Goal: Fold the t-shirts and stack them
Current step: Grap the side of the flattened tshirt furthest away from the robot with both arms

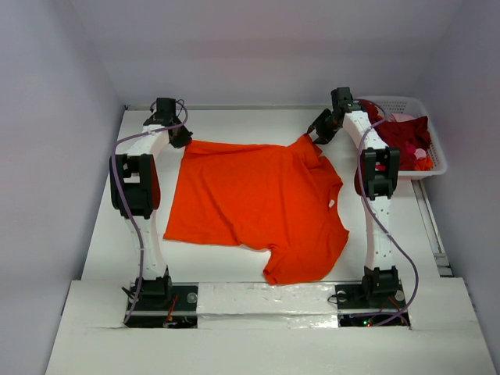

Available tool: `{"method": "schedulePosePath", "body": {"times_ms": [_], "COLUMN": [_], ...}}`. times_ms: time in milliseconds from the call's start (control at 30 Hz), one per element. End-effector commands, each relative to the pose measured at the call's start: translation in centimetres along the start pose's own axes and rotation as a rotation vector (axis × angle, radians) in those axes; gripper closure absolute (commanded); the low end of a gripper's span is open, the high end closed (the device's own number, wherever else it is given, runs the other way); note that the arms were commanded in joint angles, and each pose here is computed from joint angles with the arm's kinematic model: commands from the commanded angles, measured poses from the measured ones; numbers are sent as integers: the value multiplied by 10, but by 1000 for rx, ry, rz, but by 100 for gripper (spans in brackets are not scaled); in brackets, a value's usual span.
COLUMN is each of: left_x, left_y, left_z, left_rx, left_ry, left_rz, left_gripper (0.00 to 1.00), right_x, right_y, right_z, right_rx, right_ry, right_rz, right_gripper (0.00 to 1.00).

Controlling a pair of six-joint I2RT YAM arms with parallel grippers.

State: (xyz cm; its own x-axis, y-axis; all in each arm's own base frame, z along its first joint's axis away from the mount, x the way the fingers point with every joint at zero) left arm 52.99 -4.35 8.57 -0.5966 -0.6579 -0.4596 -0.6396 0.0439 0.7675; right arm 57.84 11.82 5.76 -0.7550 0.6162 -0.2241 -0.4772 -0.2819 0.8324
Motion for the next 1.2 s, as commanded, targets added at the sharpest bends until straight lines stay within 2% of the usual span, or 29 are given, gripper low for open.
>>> {"method": "schedulePosePath", "body": {"times_ms": [0, 100, 133, 267, 300, 333, 433, 700, 1167], "left_x": [-35, -39, -38, -39, -39, -39, -40, -39, -41], "left_y": [42, 42, 42, 42, 42, 42, 43, 43, 47], "left_z": [-29, -26, -25, -26, -26, -27, -28, -27, -28], "left_rx": [78, 76, 74, 77, 76, 78, 80, 80, 80], "left_ry": [-5, 2, 2, 2, 2, 2, 3, 3, 7], "left_rz": [-97, -101, -101, -102, -101, -101, -104, -101, -110], "left_gripper": [100, 100, 100, 100, 100, 100, 100, 100, 100], "right_x": [-1, -2, -2, -3, -3, -4, -4, -10, -38], "right_y": [7, 7, 7, 7, 7, 7, 7, 14, 70], "right_z": [16, 17, 17, 18, 19, 19, 20, 25, 64], "right_rx": [-31, -34, -36, -41, -42, -43, -44, -60, -146], "right_ry": [12, 15, 15, 18, 19, 19, 17, 49, 207], "right_rz": [-7, -13, -14, -17, -18, -19, -22, -55, -178], "right_gripper": [50, 54, 61, 72, 76, 88, 100, 100, 100]}}
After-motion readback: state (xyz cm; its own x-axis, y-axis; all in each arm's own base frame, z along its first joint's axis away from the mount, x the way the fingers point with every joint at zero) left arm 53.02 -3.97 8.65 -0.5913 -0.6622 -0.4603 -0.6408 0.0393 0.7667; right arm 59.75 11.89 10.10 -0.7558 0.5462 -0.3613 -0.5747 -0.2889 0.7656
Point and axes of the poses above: each gripper's point midway between its finger pads, its own y axis back along the fingers, its own z axis along the line the jaws close on, x = y × z, the point moved 1 cm from there along y, back along the fingers, and after that the axes turned 4 degrees about y, right-handed, at the moved point
